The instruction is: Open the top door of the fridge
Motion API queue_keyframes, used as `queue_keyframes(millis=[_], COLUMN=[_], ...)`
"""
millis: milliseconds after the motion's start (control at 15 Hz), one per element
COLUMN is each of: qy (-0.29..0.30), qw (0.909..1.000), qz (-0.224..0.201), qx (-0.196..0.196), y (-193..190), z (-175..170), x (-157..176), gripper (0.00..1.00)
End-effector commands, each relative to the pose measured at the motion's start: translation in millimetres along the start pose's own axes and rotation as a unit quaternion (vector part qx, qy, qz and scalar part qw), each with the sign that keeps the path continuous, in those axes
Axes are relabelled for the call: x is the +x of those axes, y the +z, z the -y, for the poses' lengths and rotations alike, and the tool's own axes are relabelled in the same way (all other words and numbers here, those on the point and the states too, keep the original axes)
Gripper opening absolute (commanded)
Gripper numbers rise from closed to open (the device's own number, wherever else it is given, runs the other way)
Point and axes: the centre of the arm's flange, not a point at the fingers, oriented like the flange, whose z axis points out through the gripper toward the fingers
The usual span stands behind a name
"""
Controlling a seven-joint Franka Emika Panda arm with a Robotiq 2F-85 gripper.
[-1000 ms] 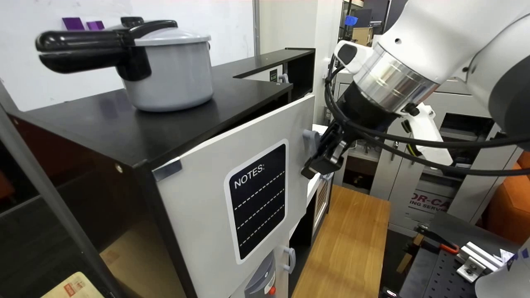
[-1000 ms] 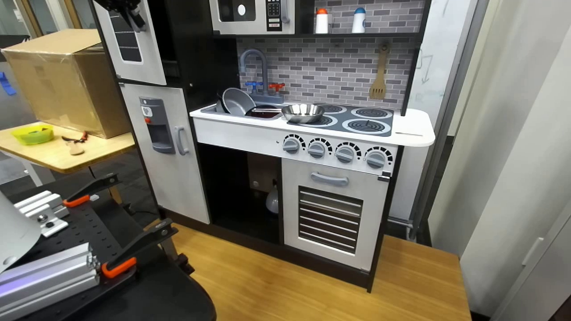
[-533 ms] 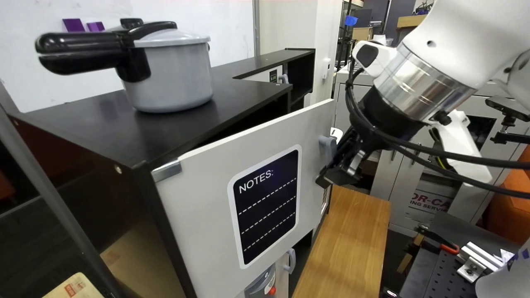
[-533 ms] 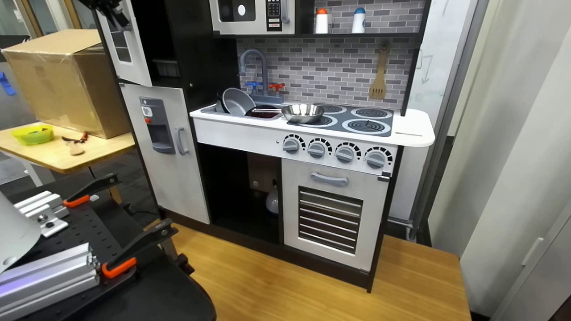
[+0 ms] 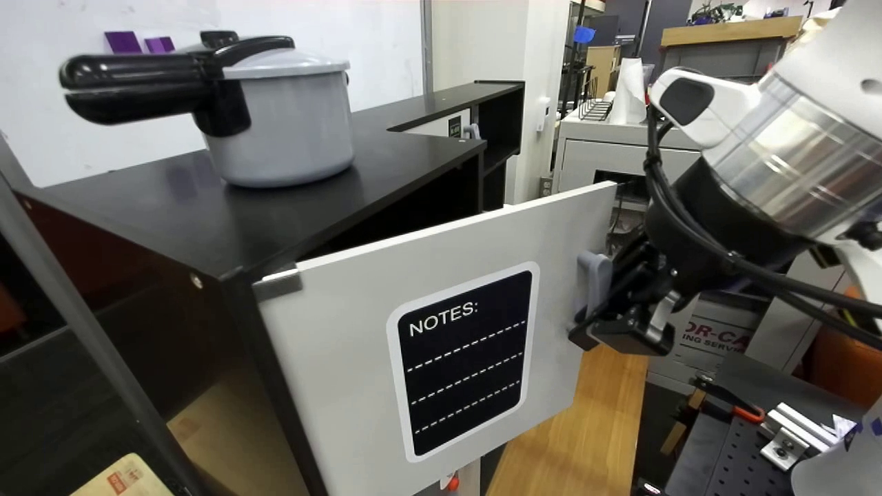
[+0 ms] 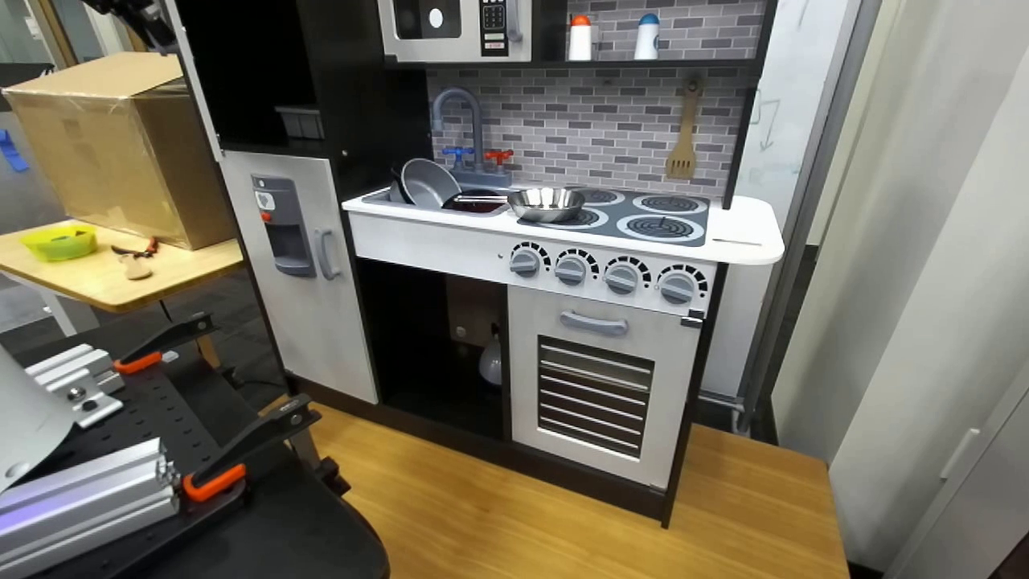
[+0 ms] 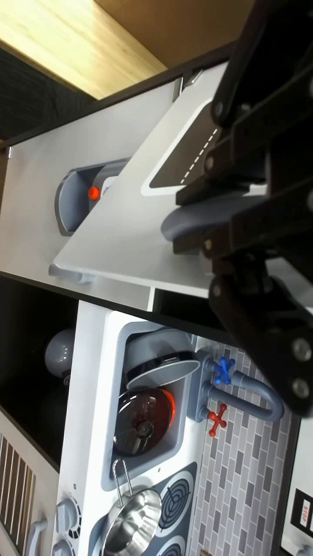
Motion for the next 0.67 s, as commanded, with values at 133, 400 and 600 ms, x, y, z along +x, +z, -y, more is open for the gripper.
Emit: queue_keyframes(millis=[133,400,600], qy=[-0.048,-0.046,-0.062], qw=[0.9988,0.9989,0.9980], qz=[-0.011,-0.007,-0.011], qx=[0.001,0.003,0.007], y=[-24.8,-25.0,-38.0], z=[12.7,11.9,12.1], x=[-6.4,-6.8,-4.7], gripper=[0.05,0.47,0.68])
